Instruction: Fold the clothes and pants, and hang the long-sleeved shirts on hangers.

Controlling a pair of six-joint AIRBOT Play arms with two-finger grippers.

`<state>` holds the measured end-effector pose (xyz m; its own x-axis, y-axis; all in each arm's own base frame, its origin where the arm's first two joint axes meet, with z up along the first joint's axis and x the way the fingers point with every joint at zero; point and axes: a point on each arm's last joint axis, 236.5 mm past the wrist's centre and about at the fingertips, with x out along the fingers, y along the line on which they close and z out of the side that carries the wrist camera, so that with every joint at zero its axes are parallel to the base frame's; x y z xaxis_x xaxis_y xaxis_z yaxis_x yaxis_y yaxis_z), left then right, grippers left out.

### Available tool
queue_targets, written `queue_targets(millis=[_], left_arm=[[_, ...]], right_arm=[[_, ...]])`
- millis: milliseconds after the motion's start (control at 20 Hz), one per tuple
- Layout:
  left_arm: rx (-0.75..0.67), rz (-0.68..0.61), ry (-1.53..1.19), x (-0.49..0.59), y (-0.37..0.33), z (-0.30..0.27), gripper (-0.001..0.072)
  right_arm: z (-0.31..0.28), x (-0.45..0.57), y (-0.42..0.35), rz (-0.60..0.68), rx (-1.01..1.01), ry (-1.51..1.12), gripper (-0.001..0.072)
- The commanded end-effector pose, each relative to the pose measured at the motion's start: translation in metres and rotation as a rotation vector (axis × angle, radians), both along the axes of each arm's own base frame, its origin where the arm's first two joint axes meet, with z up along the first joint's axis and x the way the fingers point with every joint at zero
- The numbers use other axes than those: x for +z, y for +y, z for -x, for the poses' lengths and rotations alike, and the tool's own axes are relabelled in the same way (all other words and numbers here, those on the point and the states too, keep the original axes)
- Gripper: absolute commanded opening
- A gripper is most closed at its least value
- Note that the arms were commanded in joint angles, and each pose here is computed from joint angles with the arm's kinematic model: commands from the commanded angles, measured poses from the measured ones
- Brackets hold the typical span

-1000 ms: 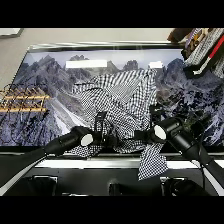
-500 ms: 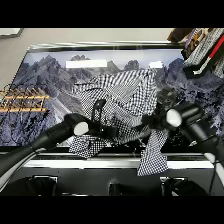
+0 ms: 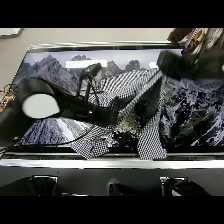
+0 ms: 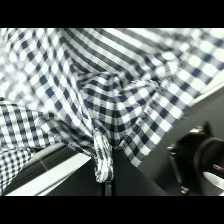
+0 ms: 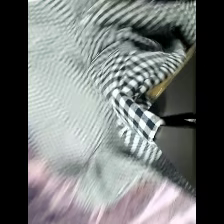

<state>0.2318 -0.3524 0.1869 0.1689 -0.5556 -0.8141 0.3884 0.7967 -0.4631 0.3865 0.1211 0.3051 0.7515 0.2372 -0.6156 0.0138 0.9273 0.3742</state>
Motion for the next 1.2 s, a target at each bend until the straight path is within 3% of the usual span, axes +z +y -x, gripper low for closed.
queue_targets(millis=[0,150,450,750,1150], left_arm=[[-0.025,-0.001,0.078,0.020,-0.007,0.041,0.0018],[-0.031,0.051,0.122,0.009,-0.046,0.065,0.0017],[-0.111,0.092,0.376,-0.062,-0.109,0.101,0.0017],[-0.154,0.015,0.464,-0.152,-0.132,0.093,0.0018],[-0.093,-0.024,0.501,-0.216,-0.143,0.072,0.0024]], right_arm=[[-0.007,0.056,0.016,-0.056,0.061,-0.117,0.0034],[-0.005,0.028,0.017,0.014,0.101,-0.021,0.0035],[0.015,-0.084,-0.041,0.418,0.140,0.340,0.0035],[0.019,-0.209,-0.043,0.396,0.077,0.492,0.0035],[0.051,-0.312,-0.055,0.382,-0.020,0.652,0.0036]])
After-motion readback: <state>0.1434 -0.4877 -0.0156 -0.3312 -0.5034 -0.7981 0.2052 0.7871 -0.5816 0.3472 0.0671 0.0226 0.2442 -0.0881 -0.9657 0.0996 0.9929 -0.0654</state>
